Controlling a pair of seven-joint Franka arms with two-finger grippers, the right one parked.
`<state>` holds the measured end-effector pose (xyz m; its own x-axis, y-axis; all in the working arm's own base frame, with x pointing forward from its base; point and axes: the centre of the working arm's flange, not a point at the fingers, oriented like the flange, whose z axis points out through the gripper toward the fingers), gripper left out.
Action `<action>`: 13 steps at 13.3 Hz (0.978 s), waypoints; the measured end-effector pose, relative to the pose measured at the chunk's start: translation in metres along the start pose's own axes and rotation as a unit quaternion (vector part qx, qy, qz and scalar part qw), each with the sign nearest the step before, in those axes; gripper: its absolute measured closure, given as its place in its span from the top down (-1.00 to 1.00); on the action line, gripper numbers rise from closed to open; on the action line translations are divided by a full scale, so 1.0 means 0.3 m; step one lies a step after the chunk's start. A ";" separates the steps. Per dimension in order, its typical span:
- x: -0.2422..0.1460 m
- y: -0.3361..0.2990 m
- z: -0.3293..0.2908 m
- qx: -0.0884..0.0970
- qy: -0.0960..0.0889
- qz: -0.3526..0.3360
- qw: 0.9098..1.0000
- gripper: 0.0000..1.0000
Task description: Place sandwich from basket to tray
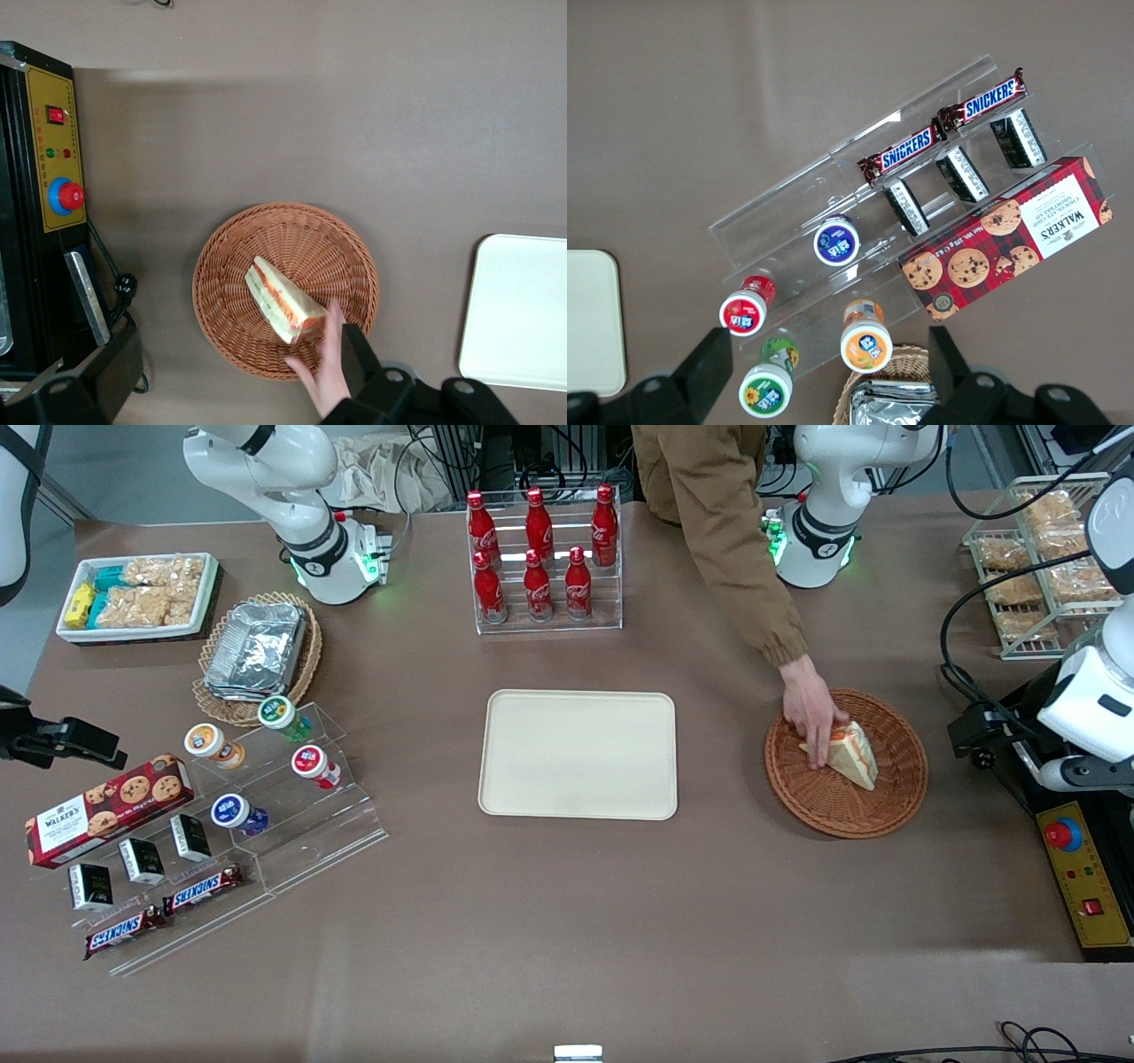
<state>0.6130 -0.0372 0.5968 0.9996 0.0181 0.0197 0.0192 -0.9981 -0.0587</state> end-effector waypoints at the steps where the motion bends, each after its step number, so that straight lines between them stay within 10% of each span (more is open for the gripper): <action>1: 0.000 -0.001 0.000 0.000 0.000 0.000 1.000 1.00; 4: -0.010 -0.016 0.000 0.001 -0.011 -0.004 1.000 1.00; 8: -0.080 -0.020 0.077 0.008 -0.069 -0.007 0.998 1.00; 13: -0.277 -0.053 0.330 -0.002 -0.049 -0.132 0.990 1.00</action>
<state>0.5315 -0.0170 0.4973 0.9568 0.2837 -0.0632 0.2802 -0.9581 -0.0598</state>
